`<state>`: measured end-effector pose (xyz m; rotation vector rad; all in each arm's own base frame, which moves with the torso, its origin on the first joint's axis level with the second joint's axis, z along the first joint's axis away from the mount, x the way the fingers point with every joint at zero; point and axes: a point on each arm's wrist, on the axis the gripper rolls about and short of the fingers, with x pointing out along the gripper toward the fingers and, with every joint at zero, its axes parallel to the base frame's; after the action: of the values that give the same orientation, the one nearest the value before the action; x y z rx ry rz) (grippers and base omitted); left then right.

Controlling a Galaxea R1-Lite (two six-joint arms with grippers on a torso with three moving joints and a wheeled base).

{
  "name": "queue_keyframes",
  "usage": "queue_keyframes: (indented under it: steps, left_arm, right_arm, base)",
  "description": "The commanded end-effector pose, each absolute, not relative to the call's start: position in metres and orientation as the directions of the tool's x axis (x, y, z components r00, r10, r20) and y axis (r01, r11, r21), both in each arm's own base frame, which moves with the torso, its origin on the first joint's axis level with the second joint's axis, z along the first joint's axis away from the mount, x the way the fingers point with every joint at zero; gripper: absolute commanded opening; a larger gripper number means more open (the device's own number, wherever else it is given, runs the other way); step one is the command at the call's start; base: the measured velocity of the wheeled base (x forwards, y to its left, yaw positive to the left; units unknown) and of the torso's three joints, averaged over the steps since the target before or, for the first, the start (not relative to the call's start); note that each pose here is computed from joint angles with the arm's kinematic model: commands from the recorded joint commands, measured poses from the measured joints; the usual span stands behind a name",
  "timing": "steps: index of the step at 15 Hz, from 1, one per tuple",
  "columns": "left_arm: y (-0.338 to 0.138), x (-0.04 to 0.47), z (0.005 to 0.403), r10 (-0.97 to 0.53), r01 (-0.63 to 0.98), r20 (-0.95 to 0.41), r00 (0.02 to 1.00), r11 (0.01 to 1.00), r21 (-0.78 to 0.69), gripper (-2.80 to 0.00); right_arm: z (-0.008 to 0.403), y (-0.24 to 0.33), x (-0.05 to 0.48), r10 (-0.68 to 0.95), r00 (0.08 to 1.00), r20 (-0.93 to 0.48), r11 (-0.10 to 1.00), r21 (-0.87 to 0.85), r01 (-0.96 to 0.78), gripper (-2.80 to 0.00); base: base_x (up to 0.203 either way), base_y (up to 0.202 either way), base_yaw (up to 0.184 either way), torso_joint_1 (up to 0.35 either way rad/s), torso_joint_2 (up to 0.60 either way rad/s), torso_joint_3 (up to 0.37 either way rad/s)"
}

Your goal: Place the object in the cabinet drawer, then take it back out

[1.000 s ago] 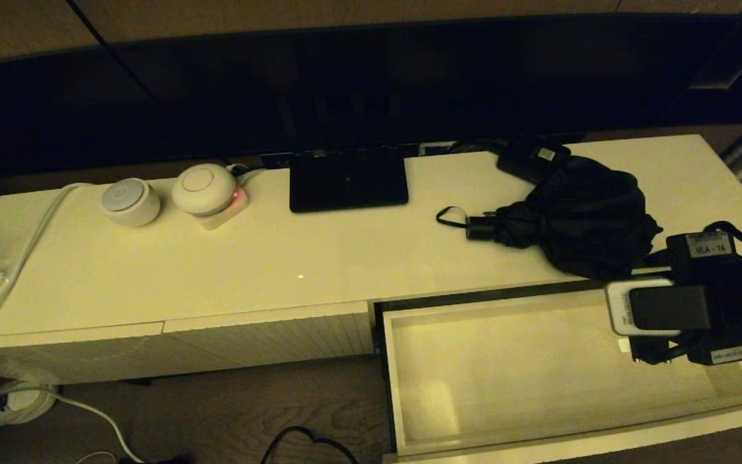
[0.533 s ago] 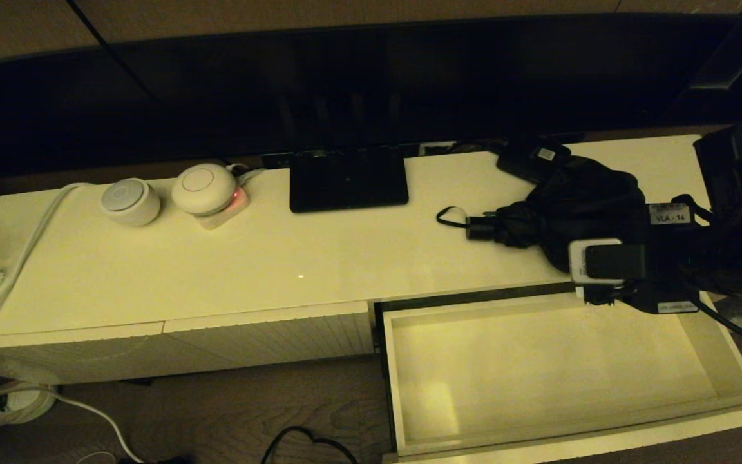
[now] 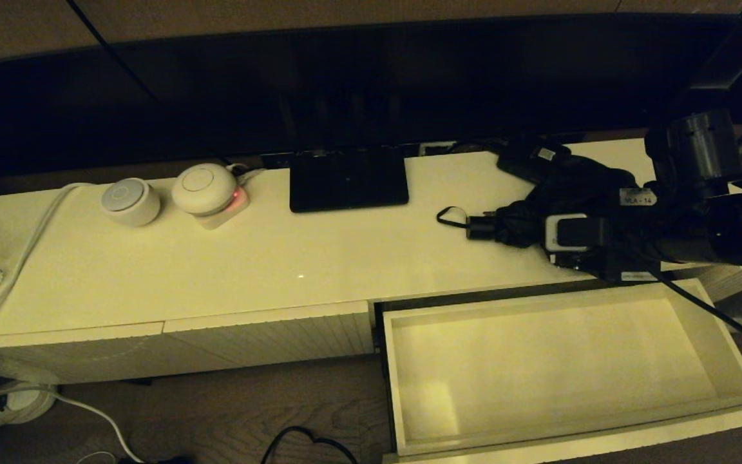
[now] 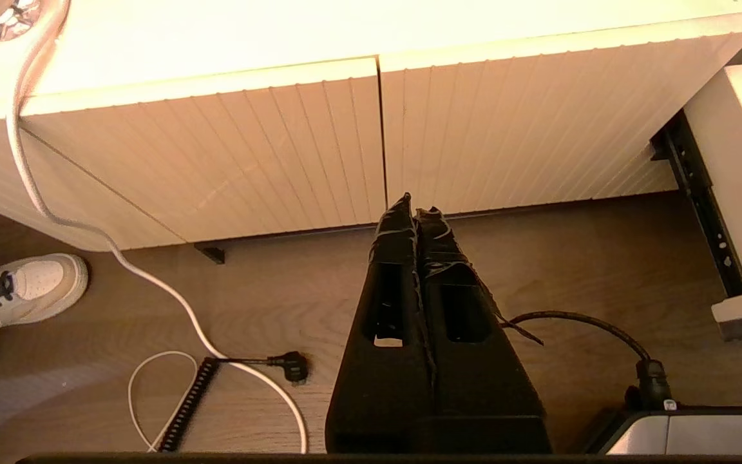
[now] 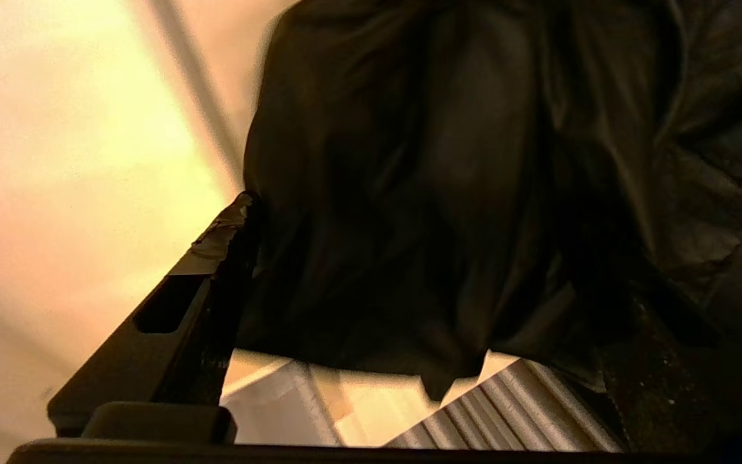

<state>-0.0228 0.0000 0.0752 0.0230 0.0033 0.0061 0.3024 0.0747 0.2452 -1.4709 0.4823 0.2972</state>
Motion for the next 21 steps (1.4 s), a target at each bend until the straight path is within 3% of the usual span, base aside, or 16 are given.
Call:
queue_keyframes:
  steps: [1,9,10,21]
  left_arm:
    - [0.000,-0.023,0.074,0.008,-0.008,-0.006,1.000,1.000,0.023,-2.80]
    - [0.000,-0.023,0.074,0.008,-0.008,-0.006,1.000,1.000,0.023,-2.80]
    - [0.000,-0.023,0.074,0.008,-0.008,-0.006,1.000,1.000,0.023,-2.80]
    - [0.000,-0.023,0.074,0.008,-0.008,-0.006,1.000,1.000,0.023,-2.80]
  right_arm:
    - [0.241,0.078,0.320,-0.102,0.877,-0.470,0.086,-0.882,-0.463,0.00]
    - [0.232,0.079,0.338,-0.132,0.869,-0.477,0.154,-0.876,-0.458,0.00]
    - [0.233,0.080,0.339,-0.132,0.871,-0.474,0.157,-0.877,-0.454,-2.80]
    - [0.226,0.080,0.335,-0.187,0.853,-0.486,0.162,-0.872,-0.462,-2.80]
  base:
    - [0.000,0.000,0.000,0.000,0.00,0.000]
    - [0.000,0.000,0.000,0.000,0.00,0.000]
    - [0.000,0.000,0.000,0.000,0.00,0.000]
    - [0.000,0.000,0.000,0.000,0.00,0.000]
